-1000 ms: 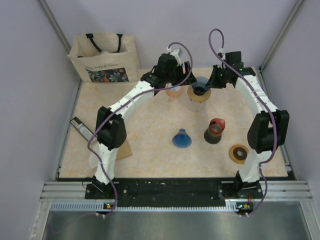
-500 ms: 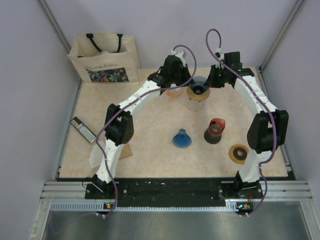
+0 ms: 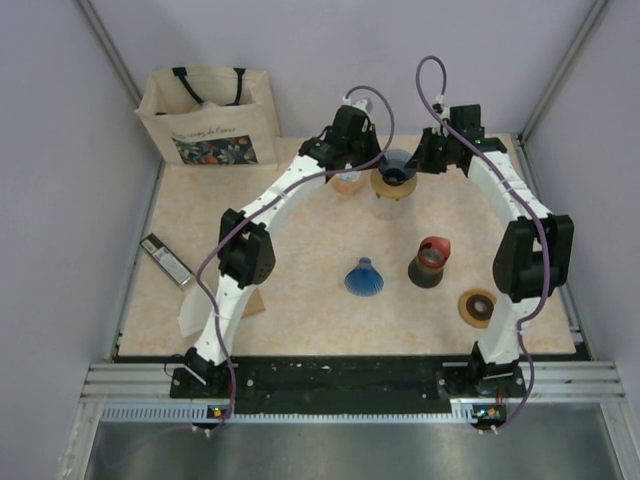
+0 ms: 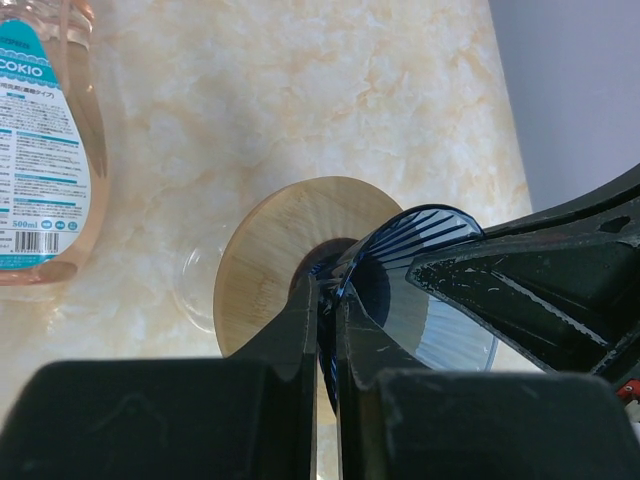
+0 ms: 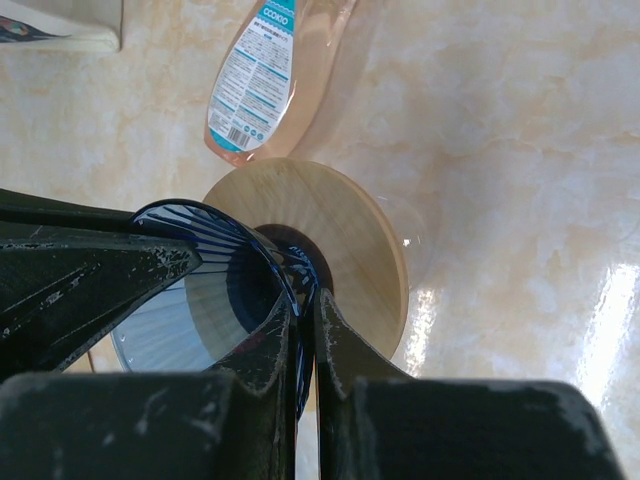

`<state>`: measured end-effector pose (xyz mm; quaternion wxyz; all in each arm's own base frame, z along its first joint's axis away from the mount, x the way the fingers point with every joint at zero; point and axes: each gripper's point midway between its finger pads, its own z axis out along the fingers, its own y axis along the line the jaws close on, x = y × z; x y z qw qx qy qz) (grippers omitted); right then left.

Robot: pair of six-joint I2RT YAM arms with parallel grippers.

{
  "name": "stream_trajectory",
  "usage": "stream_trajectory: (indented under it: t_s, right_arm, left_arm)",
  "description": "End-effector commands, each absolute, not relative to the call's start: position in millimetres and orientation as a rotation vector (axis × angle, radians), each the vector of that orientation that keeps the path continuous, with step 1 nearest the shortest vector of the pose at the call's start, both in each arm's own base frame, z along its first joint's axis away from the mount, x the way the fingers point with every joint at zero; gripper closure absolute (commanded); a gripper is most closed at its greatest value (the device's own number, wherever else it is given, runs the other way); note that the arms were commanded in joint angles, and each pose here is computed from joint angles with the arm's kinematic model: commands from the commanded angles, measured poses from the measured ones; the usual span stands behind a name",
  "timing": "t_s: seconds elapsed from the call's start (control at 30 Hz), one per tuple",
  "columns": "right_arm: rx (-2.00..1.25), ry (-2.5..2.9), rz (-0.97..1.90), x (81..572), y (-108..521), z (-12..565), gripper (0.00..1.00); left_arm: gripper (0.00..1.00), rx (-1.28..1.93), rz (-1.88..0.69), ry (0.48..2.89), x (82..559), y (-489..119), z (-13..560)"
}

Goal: Place the coffee filter in the dripper

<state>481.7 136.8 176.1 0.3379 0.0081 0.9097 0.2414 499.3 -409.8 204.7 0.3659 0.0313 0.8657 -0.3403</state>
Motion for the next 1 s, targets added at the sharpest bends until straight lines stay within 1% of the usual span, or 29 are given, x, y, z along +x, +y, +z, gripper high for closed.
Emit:
stream_trajectory:
  t_s: [0.0, 0.1, 0.2, 0.3, 0.47, 0.57, 0.73, 0.83, 0.9, 0.97]
  right_arm:
    - [0.185, 2.899, 0.386, 405.4, 95.6, 21.7, 1.00]
    - [0.224, 2.975, 0.321, 393.2, 89.0, 3.6, 1.00]
    - [0.250, 3.021, 0.253, 383.8, 82.0, -7.6, 1.00]
    - [0.266, 3.034, 0.189, 380.2, 74.9, -13.1, 1.00]
    - [0.283, 3.057, 0.157, 376.3, 71.8, -19.3, 1.00]
    - [0.247, 3.013, 0.220, 386.6, 80.2, -3.3, 1.00]
    - [0.122, 2.900, 0.332, 413.8, 106.0, 46.9, 1.00]
    - [0.048, 2.831, 0.484, 426.4, 129.2, 75.2, 1.00]
    - [0.027, 2.799, 0.530, 431.6, 138.3, 90.4, 0.97]
    - [0.021, 2.775, 0.517, 437.7, 140.8, 101.1, 0.94]
  left_arm:
    - [1.00, -0.044, -0.582, 2.569, 478.2, -359.7, 107.7]
    - [1.00, -0.051, -0.445, 2.647, 470.7, -341.5, 82.8]
    - [1.00, -0.044, -0.402, 2.725, 460.4, -335.6, 64.0]
    - [1.00, -0.039, -0.369, 2.748, 457.4, -331.5, 55.6]
    - [1.00, -0.009, -0.374, 2.745, 455.3, -330.5, 62.1]
    - [1.00, 0.003, -0.483, 2.704, 457.9, -343.7, 79.2]
    - [1.00, 0.021, -0.647, 2.597, 465.5, -364.0, 119.8]
    - [1.00, 0.040, -0.756, 2.527, 468.8, -374.0, 146.1]
    - [1.00, 0.035, -0.816, 2.487, 470.2, -378.6, 159.7]
    - [0.97, 0.032, -0.860, 2.451, 471.5, -382.2, 170.5]
